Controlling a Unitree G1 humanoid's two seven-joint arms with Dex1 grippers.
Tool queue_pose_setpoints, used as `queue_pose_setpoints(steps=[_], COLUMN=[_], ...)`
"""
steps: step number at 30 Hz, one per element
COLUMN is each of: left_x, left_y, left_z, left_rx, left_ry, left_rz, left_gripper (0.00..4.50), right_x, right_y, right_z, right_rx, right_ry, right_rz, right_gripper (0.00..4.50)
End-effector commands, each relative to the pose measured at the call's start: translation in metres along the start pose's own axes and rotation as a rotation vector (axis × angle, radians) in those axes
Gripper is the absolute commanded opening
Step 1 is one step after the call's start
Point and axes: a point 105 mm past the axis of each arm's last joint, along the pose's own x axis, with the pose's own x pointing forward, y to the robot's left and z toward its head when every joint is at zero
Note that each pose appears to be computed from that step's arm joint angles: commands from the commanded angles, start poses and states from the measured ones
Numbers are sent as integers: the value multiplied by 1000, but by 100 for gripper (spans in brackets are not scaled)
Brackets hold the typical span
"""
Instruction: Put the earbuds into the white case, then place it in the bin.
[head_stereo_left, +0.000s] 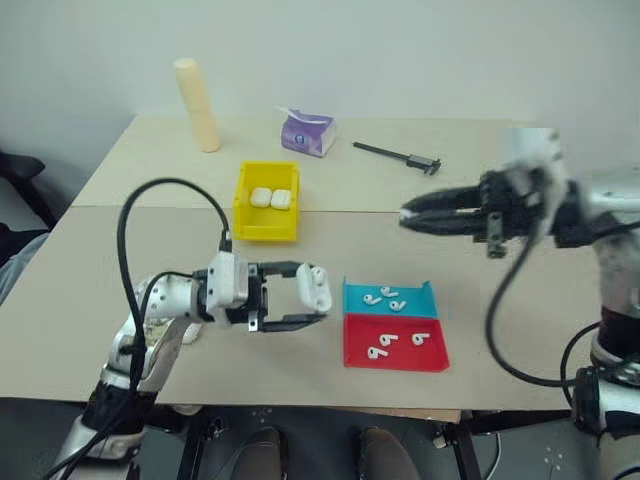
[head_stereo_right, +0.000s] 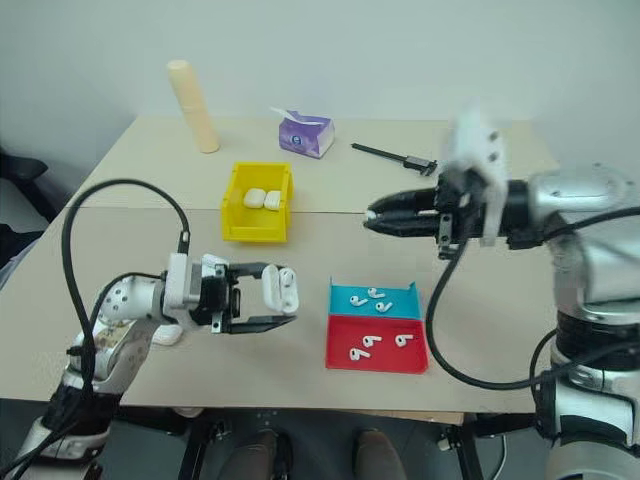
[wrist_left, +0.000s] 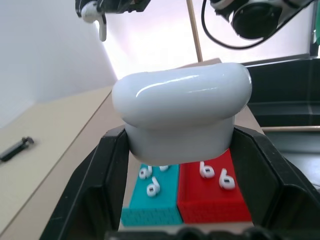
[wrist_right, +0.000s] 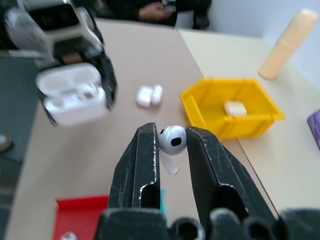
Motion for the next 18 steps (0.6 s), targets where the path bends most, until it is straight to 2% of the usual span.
queue_pose_setpoints(steps=[1,4,7,18], left_x=[9,17,26,31], left_y=[7,14,21,23], left_z=[15,22,30,37], left_rx=[14,18,20,24], left_ry=[-68,-98,-123,-150], left_rz=[-44,-58,-60,-77], left_gripper=[278,278,278,278], right_x=[-5,-1,6,26], right_y=[20,30,42,55], right_z=[22,25,22,4], right_rx=[110,200,251,384], right_ry=[-167,-275,-326,-283], right_rz=[25,34,32,14], right_gripper=[67,67,67,67])
